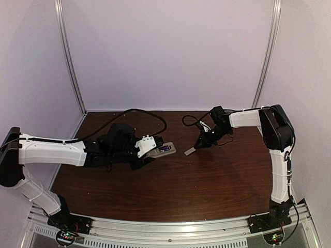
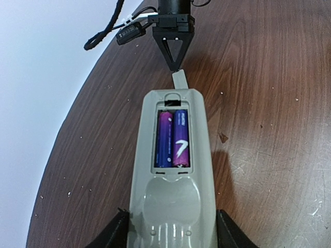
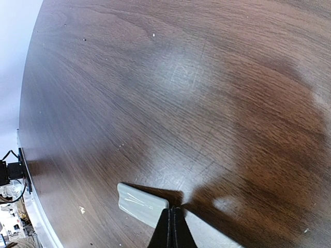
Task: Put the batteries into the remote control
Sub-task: Pick up the battery cover at the center of the board, then load the battery cover onto the remote control without the battery cover.
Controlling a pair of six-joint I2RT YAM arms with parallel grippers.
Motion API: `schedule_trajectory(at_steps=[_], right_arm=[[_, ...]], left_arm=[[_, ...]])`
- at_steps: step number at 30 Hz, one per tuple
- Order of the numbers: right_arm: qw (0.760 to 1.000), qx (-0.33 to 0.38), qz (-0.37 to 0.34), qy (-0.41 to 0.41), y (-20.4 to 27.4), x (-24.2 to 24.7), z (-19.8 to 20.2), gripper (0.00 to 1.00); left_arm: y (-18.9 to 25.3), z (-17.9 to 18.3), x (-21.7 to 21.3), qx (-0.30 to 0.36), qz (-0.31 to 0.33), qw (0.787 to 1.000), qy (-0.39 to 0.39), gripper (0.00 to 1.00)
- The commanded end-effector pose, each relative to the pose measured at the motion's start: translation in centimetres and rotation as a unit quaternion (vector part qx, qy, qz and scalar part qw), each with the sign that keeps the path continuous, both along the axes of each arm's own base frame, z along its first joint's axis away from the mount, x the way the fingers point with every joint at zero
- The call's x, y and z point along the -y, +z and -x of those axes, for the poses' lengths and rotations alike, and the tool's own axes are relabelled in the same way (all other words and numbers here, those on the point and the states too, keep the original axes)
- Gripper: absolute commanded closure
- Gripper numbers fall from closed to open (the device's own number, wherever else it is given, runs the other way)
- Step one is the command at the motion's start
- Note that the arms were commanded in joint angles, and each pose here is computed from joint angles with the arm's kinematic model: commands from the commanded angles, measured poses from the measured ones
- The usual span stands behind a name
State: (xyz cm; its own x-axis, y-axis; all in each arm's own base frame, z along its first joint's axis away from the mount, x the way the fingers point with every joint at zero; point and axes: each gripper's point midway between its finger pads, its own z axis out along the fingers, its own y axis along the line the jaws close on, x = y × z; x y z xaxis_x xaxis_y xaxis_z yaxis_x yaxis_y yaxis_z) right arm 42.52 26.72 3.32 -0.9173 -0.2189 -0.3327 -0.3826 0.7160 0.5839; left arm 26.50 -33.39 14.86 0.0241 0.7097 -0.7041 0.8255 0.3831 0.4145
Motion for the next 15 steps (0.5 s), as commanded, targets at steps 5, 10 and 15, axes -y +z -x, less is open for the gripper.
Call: schedule_trajectory(at_steps=[5,10,15], right_arm=[[0.998,0.052,-0.04,0.0,5.8,-0.9,0.0,1.0],[0.994,0.094,-0.052,-0.001,9.8,-0.6,0.1,1.0],[0.989,0.13,-0.064,-0.001,13.5,-0.8,0.7,1.0]], left_arm=[[-0.8,-1.1,0.0,0.005,0.016,0.999,0.035,1.0],[-1.8,-1.5,0.1,-0.009,0.024,0.998,0.05,1.0],[-2.4,-1.9,1.2,-0.024,0.032,0.998,0.05,1.0]])
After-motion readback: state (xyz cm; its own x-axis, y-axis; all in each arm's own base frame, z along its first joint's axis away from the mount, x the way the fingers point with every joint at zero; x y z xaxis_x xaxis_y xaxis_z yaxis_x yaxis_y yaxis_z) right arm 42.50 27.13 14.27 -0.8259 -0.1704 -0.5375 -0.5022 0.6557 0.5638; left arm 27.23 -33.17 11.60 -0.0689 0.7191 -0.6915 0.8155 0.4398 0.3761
